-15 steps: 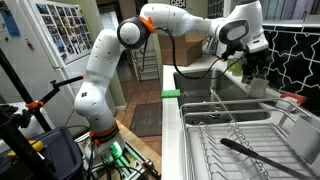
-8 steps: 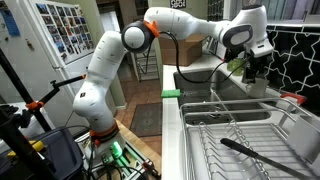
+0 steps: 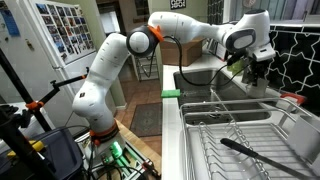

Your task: Move the sponge to the opposite side of the sink

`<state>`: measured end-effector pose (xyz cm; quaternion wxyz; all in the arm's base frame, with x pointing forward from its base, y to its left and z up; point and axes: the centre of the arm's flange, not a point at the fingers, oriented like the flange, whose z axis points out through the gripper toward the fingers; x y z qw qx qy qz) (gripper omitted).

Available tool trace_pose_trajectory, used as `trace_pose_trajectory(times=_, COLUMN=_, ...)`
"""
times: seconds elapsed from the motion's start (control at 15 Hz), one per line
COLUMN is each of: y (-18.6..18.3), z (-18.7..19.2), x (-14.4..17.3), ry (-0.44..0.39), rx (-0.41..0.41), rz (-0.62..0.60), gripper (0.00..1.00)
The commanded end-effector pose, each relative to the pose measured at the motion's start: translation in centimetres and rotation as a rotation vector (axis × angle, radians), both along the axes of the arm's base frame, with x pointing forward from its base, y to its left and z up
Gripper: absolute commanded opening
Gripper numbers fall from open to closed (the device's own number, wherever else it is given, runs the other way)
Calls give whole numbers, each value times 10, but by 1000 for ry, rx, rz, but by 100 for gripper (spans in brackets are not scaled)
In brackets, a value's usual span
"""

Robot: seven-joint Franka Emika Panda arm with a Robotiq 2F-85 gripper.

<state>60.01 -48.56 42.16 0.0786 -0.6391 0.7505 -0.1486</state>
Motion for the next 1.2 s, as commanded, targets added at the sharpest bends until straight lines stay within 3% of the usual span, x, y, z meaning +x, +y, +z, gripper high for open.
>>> trace_pose_trajectory(times=0.0, y=-14, z=-5, x=7, ry=-3, rx=35, rz=0, gripper=70)
trace_pose_trajectory(times=0.47, y=-21, z=1, x=8, ry=-43, rx=35, rz=-19, gripper=14)
trace_pose_trajectory(times=0.73, y=-24, z=4, x=7, ry=-53, rx=32, rz=-32, gripper=3)
trace_pose_trajectory(times=0.8, y=-24, z=5, x=6, ry=-57, rx=32, rz=-33, gripper=6)
trace_pose_trajectory(times=1.13, y=-18, z=31, x=-8, ry=-73, rx=17, rz=-34, gripper=5)
